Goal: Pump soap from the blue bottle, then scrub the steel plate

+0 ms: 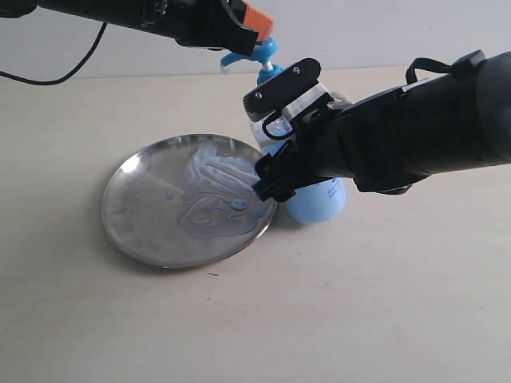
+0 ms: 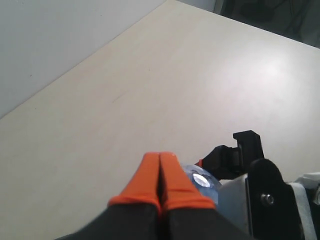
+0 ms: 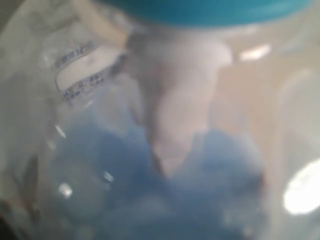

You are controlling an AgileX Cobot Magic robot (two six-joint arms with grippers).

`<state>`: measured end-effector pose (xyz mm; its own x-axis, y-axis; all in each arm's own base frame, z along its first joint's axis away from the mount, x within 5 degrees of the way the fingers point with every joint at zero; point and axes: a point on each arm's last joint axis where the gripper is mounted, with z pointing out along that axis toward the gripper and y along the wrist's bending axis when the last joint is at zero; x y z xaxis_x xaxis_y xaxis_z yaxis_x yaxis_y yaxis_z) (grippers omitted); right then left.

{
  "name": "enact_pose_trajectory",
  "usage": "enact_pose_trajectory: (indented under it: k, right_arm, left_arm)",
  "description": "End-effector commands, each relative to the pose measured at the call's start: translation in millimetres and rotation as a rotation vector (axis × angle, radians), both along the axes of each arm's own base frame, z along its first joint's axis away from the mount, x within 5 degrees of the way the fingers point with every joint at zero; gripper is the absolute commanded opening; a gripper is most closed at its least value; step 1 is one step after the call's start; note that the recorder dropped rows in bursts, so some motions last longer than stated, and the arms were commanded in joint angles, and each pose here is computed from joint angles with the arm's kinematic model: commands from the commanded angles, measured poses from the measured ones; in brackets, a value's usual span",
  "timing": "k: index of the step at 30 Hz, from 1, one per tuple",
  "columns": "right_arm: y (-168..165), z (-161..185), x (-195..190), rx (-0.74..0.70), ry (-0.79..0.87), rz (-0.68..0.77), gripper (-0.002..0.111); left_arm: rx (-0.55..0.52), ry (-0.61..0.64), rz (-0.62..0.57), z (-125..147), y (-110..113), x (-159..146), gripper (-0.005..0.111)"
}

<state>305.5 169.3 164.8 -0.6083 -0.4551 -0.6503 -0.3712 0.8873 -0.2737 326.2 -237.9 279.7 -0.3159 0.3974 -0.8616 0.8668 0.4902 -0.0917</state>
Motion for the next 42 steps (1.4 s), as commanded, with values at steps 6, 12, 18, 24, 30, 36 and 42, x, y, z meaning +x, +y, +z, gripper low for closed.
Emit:
enact_pose_trajectory:
  k: [6,12,18,24,30,36,42]
  right_arm:
    - [-1.1,0.9,-0.5,-0.025,-0.009,0.011,0.0]
    - [-1.1,0.9,-0.5,-0.025,-0.009,0.011,0.0]
    - [-1.3,0.9,-0.4,-0.026,-0.01,0.01,0.0]
    - [-0.9,0.9,-0.5,-0.023,-0.009,0.013,0.0]
    - [-1.1,0.9,-0.5,-0.024,-0.009,0.011,0.0]
    - [-1.1,0.9,-0.5,-0.024,-0.009,0.011,0.0]
    - [-1.3,0.9,-0.4,-0.026,-0.009,0.01,0.0]
  left_arm:
    - [0.177,0.135,-0.171,-61.3,-6.7,-12.1,0.0]
    - [0.177,0.135,-0.171,-61.3,-6.7,-12.1,0.0]
    - [0.178,0.133,-0.169,-61.4,-6.4,-11.8,0.0]
    - [0.178,0.127,-0.163,-60.3,-6.1,-11.3,0.0]
    - [0.176,0.082,-0.149,-49.1,-3.7,-12.0,0.0]
    - [0.165,0.037,-0.137,-34.5,-1.0,-14.4,0.0]
    - [0.148,-0.011,-0.126,-15.6,3.6,-18.2,0.0]
